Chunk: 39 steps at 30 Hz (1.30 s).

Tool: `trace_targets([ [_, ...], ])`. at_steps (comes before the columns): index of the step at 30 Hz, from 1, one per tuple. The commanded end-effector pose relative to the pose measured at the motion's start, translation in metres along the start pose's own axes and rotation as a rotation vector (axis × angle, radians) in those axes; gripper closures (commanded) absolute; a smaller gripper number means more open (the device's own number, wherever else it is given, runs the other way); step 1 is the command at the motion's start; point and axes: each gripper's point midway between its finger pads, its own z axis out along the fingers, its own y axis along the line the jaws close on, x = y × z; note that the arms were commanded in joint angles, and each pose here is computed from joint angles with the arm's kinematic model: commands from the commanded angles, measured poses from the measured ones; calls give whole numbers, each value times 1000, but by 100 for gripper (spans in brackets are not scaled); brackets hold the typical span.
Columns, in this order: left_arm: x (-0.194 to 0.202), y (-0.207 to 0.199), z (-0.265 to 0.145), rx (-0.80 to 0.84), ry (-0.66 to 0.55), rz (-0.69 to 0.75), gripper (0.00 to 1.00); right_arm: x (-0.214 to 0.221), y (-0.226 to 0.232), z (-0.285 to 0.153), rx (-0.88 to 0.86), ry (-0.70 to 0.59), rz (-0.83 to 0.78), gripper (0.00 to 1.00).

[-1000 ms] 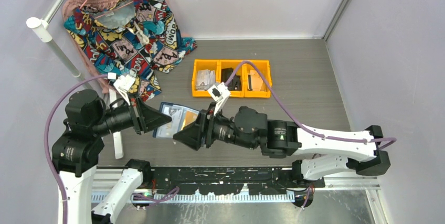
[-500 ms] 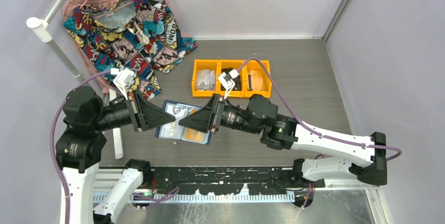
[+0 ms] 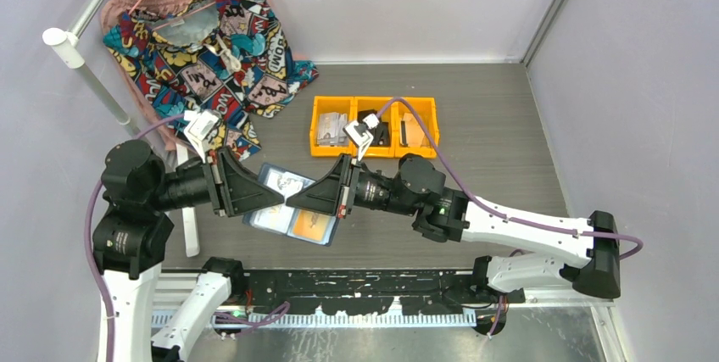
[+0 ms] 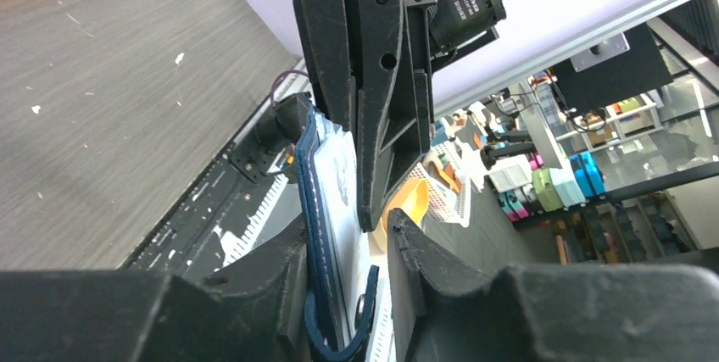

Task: Take the credit cards out of the card holder
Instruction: Remove the credit card from the card holder.

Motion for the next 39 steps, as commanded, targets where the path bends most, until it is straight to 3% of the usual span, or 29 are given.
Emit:
trace_targets([
  [1,8,-17,-4,84,44,8,64,-10,29,-4,-112,-35,-9,96],
  [4,10,-19,-4,96,55,3,64,-9,28,-5,-114,-37,-6,97],
  [8,10,-21,-5,93,44,14,87,-9,25,-7,-114,-43,-2,96],
  [14,5,-24,-5,86,29,22,100,-7,21,-20,-104,-53,-11,96],
  [30,0,-25,-5,71,11,52,100,-7,15,-32,-75,-66,-27,99],
  [32,0,-26,-5,72,10,58,100,-6,14,-32,-67,-66,-28,89],
  [34,-1,-26,-5,72,8,63,100,-8,14,-33,-70,-74,-24,74],
  [39,-1,-24,-5,68,9,66,100,-9,23,-24,-125,-79,-1,70],
])
